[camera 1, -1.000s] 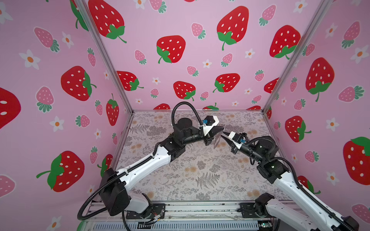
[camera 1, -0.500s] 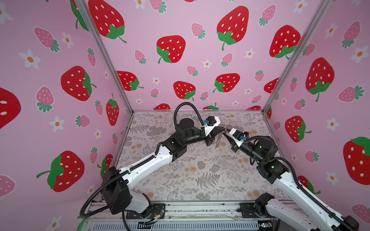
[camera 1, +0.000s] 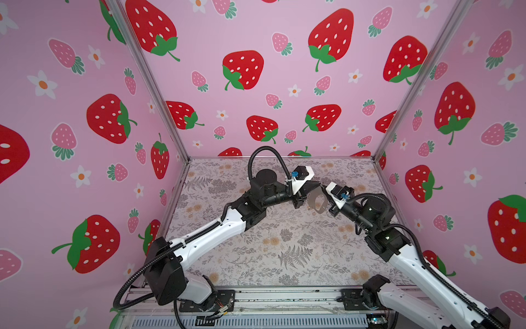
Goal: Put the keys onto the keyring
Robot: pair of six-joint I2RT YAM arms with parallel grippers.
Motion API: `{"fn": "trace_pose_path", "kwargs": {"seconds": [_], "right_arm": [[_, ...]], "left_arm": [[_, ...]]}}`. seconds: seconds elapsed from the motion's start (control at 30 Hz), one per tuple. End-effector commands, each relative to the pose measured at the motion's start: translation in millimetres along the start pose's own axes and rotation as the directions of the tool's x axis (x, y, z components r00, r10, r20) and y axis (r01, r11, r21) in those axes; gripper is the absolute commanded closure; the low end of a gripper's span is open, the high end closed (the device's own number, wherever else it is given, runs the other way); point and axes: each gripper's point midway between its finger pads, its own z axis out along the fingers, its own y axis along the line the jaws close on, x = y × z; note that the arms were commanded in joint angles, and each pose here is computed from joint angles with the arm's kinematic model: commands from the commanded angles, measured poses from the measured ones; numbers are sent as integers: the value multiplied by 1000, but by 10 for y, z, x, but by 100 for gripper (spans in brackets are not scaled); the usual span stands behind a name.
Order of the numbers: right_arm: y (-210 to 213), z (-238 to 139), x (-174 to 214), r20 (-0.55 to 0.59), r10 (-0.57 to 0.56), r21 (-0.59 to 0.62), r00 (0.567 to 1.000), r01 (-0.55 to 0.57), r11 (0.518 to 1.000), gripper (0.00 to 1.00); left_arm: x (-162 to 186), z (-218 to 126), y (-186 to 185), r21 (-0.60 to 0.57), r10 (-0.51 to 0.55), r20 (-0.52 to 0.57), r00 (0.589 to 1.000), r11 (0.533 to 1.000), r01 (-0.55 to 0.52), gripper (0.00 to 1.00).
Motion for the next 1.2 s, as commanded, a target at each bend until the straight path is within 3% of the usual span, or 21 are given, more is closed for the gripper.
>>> {"fn": "trace_pose_path", "kwargs": {"seconds": [0.0,0.4,0.87,1.17], "right_arm": [[-52,-38,-180,53,-35,27,998,34,999,92],[-28,5,-198,59,-78,58,995,74,996,92],[-48,27,-185,32,-147,130,989,142,981,92],[-177,-37,-194,16,-130,200,991,124,972,74]], "left_arm": [[-304,-2,69,-56,31,95,995,998,-26,100],[-328,88,170,-110,-20,188,982,993,41,100],[-219,212,225,-133,-58,213,975,987,87,100],[-232,211,176,-102,-66,218,974,991,90,100]]}}
